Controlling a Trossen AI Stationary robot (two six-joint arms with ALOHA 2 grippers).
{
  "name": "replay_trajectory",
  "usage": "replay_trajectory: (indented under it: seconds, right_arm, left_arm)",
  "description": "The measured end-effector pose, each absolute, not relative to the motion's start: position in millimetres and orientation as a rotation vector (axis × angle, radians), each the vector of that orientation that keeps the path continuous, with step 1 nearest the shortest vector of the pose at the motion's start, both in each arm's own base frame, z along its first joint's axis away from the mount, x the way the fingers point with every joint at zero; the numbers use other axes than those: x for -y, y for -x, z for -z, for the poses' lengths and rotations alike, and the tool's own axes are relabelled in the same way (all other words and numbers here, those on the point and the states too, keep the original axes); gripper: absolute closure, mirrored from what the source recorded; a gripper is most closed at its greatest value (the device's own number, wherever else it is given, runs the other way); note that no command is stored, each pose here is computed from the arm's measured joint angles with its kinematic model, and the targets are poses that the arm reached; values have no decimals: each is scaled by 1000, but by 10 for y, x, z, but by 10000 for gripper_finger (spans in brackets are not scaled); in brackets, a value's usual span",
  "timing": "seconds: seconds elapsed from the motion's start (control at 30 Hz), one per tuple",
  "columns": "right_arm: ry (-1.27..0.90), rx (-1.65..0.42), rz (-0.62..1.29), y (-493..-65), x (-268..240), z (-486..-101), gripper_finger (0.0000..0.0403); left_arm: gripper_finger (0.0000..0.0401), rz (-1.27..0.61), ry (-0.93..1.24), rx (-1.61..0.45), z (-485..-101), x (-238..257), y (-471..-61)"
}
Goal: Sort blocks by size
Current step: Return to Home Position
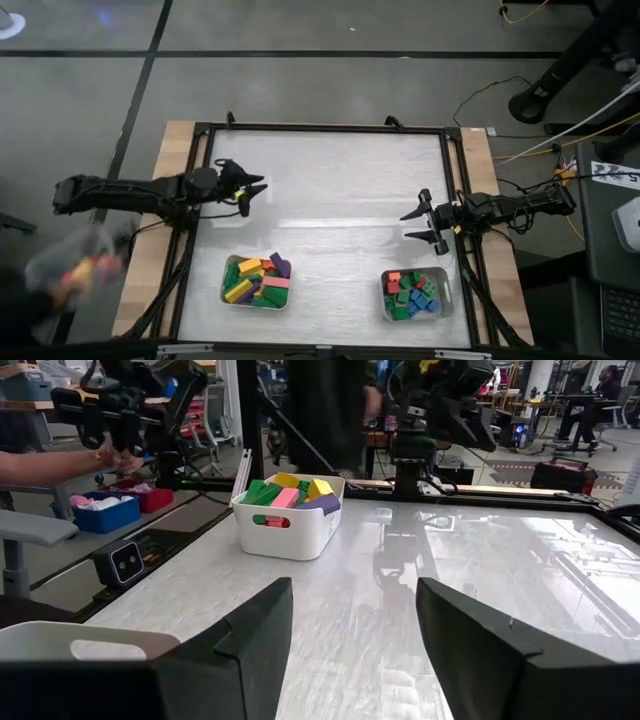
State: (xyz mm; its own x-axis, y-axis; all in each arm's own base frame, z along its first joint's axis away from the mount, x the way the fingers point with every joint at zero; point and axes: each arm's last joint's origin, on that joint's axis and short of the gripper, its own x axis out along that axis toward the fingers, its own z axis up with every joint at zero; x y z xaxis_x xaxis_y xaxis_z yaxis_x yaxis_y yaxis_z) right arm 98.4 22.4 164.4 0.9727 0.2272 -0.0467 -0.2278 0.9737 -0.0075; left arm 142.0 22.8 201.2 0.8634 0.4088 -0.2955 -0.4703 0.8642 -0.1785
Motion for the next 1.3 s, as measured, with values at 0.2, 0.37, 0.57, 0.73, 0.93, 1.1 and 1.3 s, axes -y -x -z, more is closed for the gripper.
replay_trajectory:
  seconds: [0.2, 0.37, 0.57, 0.73, 0.93, 1.1, 1.3]
  right_arm:
    - [12, -45, -230, -984, -224, -1645, 189]
    - [10, -45, -230, -984, -224, -1645, 189]
    - [10, -46, -230, -984, -224, -1645, 189]
    - [10, -45, -229, -984, -224, -1645, 189]
    - [10, -46, -230, -984, -224, -1645, 189]
    - [10, -45, -229, -984, -224, -1645, 189]
    - [10, -48, -229, -984, -224, -1642, 189]
  left_arm:
    - [271, -341, 234, -256, -2041, -334, -1384]
    - [271, -298, 207, -236, -2086, -333, -1299]
    - [271, -290, 226, -205, -2107, -290, -1137]
    - [271, -285, 226, -148, -1956, -266, -1043]
    - [271, -278, 242, -69, -1744, -243, -949]
    - [271, -99, 207, 5, -1758, -186, -925]
    - [271, 140, 119, 33, -1804, -118, -923]
